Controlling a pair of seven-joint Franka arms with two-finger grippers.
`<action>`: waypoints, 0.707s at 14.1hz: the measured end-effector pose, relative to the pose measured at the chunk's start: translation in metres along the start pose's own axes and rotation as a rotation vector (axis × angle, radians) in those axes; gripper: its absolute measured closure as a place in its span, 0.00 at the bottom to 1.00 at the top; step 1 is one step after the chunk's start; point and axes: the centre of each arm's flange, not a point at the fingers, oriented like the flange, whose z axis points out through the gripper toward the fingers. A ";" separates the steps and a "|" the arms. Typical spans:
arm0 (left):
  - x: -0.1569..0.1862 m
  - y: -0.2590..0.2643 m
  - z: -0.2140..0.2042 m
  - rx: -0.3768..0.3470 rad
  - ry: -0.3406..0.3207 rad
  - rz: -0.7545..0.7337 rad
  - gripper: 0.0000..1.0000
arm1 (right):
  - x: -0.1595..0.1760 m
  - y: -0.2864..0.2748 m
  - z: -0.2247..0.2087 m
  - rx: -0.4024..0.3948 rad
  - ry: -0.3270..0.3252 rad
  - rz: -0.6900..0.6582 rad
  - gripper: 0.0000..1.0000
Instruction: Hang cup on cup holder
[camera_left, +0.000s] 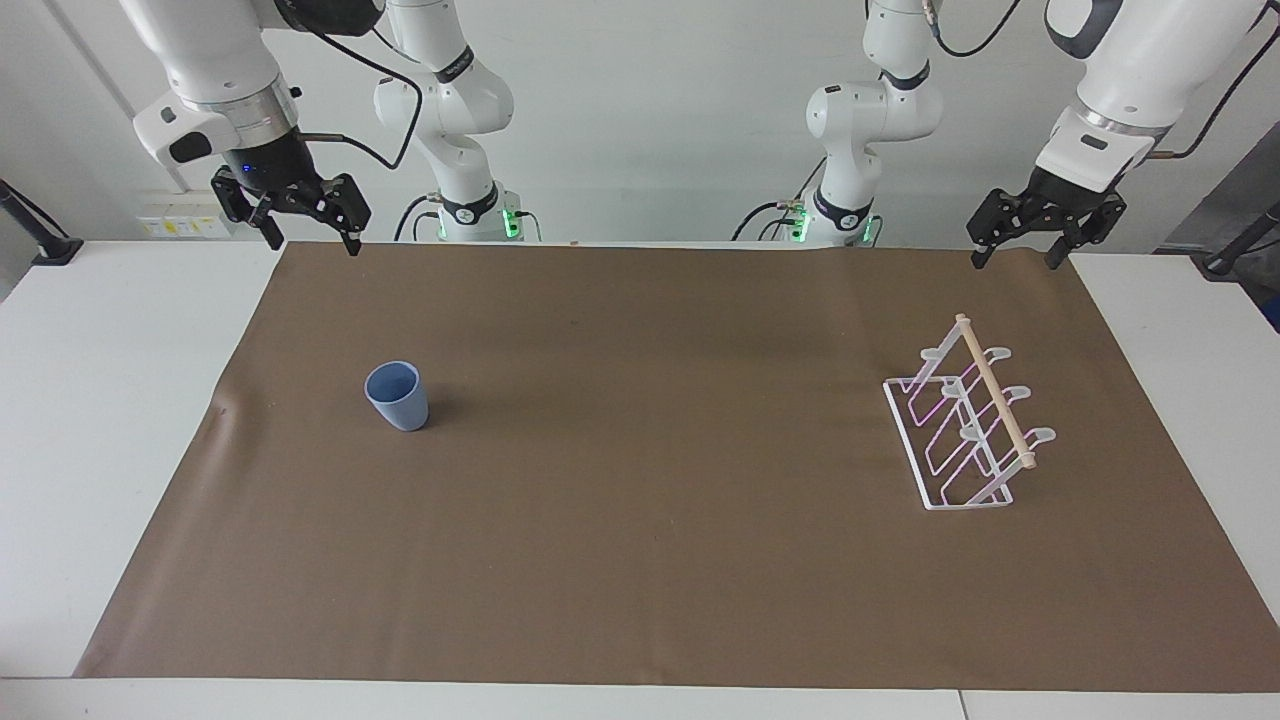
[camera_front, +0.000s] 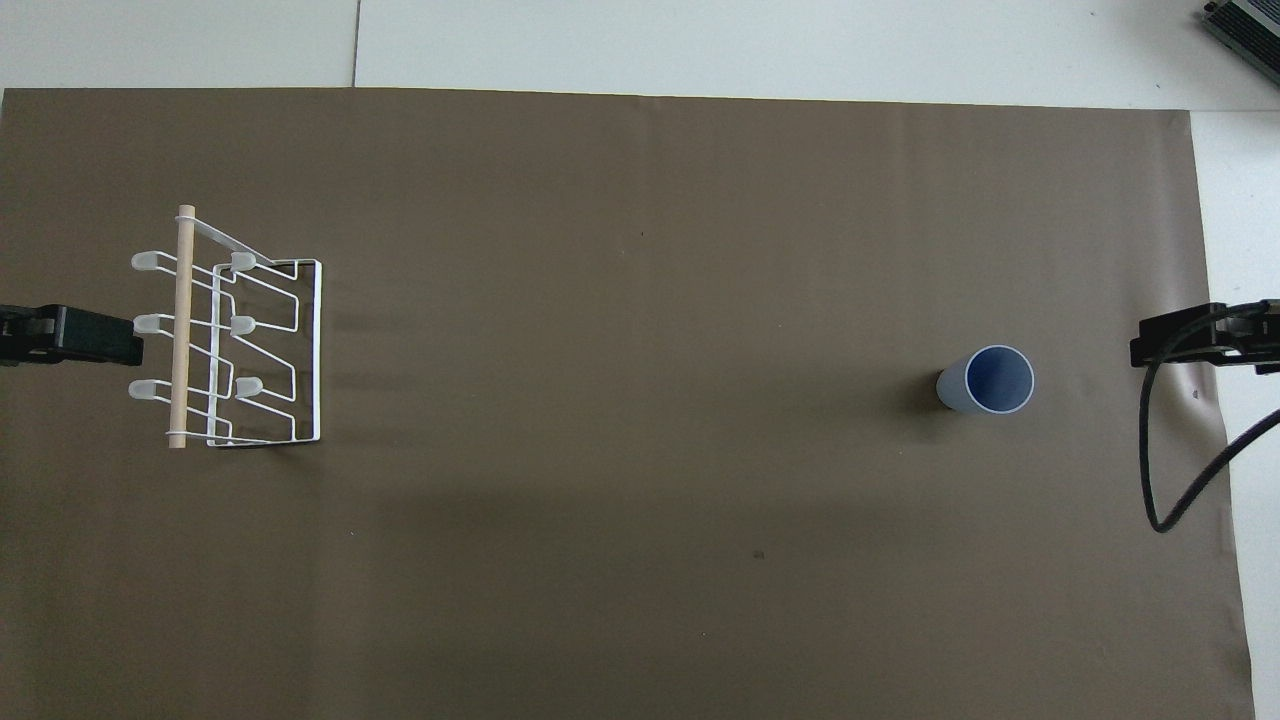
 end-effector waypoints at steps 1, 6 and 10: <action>0.000 0.000 0.000 0.000 0.000 0.000 0.00 | 0.000 0.000 0.001 0.000 -0.001 0.001 0.00; 0.000 0.000 0.000 0.000 0.000 0.000 0.00 | -0.004 0.001 0.005 0.000 -0.009 0.001 0.00; 0.000 0.000 0.000 0.000 0.000 0.000 0.00 | -0.002 0.003 0.021 0.004 0.029 -0.002 0.00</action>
